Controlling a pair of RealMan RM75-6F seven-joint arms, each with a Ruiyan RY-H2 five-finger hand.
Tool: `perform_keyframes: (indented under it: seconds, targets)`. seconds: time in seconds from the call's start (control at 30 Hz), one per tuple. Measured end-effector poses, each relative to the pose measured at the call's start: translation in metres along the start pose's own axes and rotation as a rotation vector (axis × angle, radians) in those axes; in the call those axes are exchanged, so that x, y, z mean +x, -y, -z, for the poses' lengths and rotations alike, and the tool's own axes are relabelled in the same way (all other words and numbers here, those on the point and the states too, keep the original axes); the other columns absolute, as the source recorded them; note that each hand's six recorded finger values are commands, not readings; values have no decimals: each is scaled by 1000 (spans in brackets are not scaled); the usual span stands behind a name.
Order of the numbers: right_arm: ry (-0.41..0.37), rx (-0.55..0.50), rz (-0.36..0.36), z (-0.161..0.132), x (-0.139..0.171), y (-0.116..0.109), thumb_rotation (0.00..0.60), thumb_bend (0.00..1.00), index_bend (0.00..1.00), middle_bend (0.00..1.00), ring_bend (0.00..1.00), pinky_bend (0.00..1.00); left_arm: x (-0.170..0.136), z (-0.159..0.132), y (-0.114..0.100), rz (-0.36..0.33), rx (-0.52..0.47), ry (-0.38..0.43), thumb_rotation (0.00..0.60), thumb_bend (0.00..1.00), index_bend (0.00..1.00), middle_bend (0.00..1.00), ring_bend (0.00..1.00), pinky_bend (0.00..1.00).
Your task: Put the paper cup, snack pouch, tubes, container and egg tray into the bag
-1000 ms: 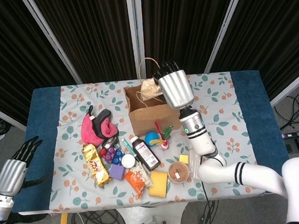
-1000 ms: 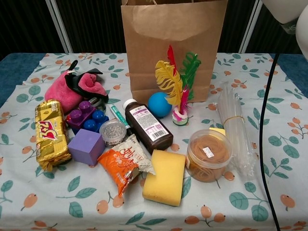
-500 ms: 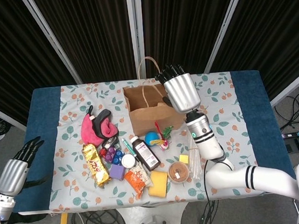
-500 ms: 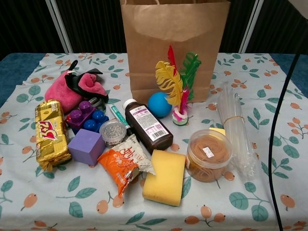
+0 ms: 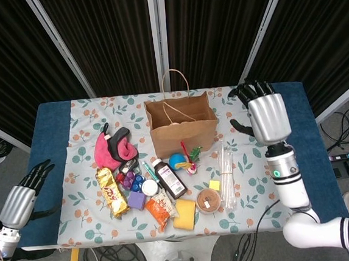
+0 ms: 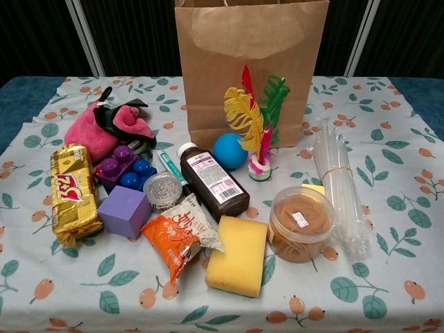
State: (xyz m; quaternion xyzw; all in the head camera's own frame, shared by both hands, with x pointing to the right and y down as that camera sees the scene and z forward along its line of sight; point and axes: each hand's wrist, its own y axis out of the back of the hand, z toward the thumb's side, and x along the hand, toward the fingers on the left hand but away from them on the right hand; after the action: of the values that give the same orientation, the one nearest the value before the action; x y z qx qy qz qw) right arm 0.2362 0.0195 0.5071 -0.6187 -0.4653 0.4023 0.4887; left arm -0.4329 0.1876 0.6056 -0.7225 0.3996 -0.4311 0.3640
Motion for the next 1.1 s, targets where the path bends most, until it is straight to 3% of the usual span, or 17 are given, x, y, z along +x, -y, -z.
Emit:
perform_keyframes:
  seconds: [0.23,0.37,0.5,0.83,0.97,1.1]
  targets:
    - [0,15,-292,38,83,42,600,0,385,388,232,274,-2,-3,1,6,8,3,600,30,96,144,109,259]
    - [-62,74,-379,49,101,57,600,0,386,373,216,274,-4,-5,3,7,11,4,600,31,96,144,109,259]
    - [-167,160,-404,55,102,69,600,0,379,348,192,274,-8,-6,3,1,13,1,600,30,96,144,109,259]
    - [-527,482,-373,84,94,115,600,0,344,310,162,274,-10,-2,5,0,38,-4,600,31,97,144,109,259]
    - [-652,523,-391,80,92,147,600,0,312,294,161,274,-7,-3,5,-7,49,1,600,30,97,144,109,259]
    - [-754,477,-411,55,91,177,600,0,287,279,146,276,-5,-2,6,-9,52,-3,600,31,97,144,109,259]
